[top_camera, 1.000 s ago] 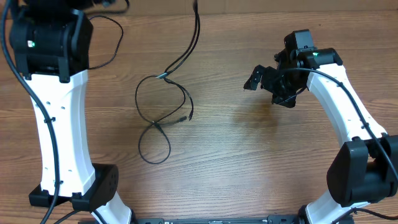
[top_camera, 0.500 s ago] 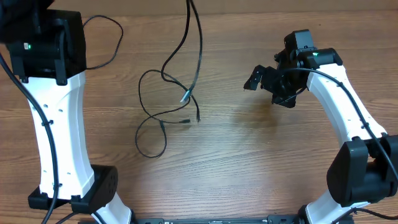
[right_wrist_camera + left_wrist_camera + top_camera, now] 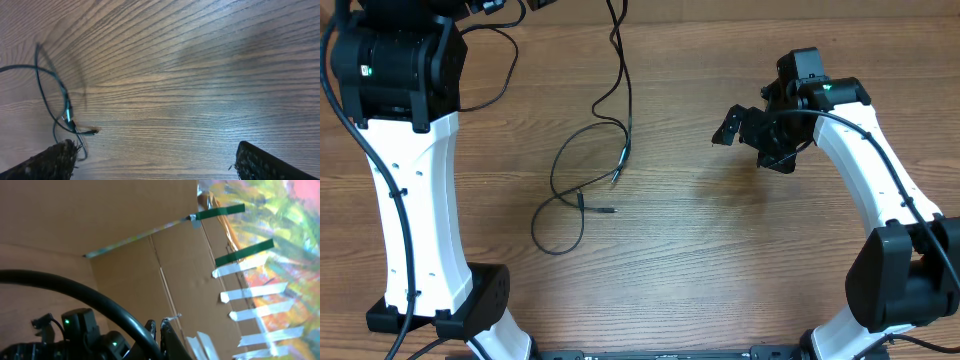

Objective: Untangle cables

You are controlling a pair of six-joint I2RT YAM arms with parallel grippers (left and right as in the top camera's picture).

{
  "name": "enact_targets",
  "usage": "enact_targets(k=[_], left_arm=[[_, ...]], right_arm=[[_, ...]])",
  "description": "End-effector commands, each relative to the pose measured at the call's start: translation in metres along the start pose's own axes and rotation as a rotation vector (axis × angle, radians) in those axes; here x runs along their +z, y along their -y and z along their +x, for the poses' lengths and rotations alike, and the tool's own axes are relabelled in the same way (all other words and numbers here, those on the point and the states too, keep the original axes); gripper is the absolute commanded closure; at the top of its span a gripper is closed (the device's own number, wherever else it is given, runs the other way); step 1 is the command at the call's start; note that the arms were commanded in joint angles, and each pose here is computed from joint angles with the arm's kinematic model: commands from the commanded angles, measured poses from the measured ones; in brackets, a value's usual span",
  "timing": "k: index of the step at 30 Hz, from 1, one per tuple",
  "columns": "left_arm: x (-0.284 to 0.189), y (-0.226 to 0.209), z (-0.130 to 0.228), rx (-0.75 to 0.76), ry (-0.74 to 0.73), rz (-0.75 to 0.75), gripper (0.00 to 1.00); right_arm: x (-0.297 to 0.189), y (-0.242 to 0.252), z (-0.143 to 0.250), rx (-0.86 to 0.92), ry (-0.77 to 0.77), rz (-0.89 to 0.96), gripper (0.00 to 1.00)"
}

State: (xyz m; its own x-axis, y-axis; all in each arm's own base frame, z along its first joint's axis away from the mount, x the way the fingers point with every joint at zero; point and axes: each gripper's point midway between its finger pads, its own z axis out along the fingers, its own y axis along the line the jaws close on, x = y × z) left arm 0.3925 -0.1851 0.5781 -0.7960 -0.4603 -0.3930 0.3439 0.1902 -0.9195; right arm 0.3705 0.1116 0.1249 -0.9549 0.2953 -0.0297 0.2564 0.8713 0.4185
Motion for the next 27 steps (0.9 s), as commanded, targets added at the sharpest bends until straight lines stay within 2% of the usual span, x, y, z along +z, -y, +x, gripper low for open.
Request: enact_targets(k=[1, 12, 24, 27], left_arm=[[-0.005, 0.012, 0.009, 0.13, -0.025, 0.026, 0.96], [-0.006, -0.017, 0.02, 0.15, -0.061, -0.073, 0.96], [-0.039, -0.12, 0.021, 0.123, 0.02, -0.571, 0.95], [-0.044, -0.128, 0.026, 0.14, -0.001, -0.618, 0.96]], right_arm=[[-0.002, -0.002, 0.0, -0.007, 0.007, -0.004, 0.0], [-0.002, -0.002, 0.0, -0.007, 0.007, -0.004, 0.0], [-0.002, -0.002, 0.0, -0.007, 0.007, -0.004, 0.0], [-0.002, -0.002, 0.0, -0.007, 0.007, -0.004, 0.0]])
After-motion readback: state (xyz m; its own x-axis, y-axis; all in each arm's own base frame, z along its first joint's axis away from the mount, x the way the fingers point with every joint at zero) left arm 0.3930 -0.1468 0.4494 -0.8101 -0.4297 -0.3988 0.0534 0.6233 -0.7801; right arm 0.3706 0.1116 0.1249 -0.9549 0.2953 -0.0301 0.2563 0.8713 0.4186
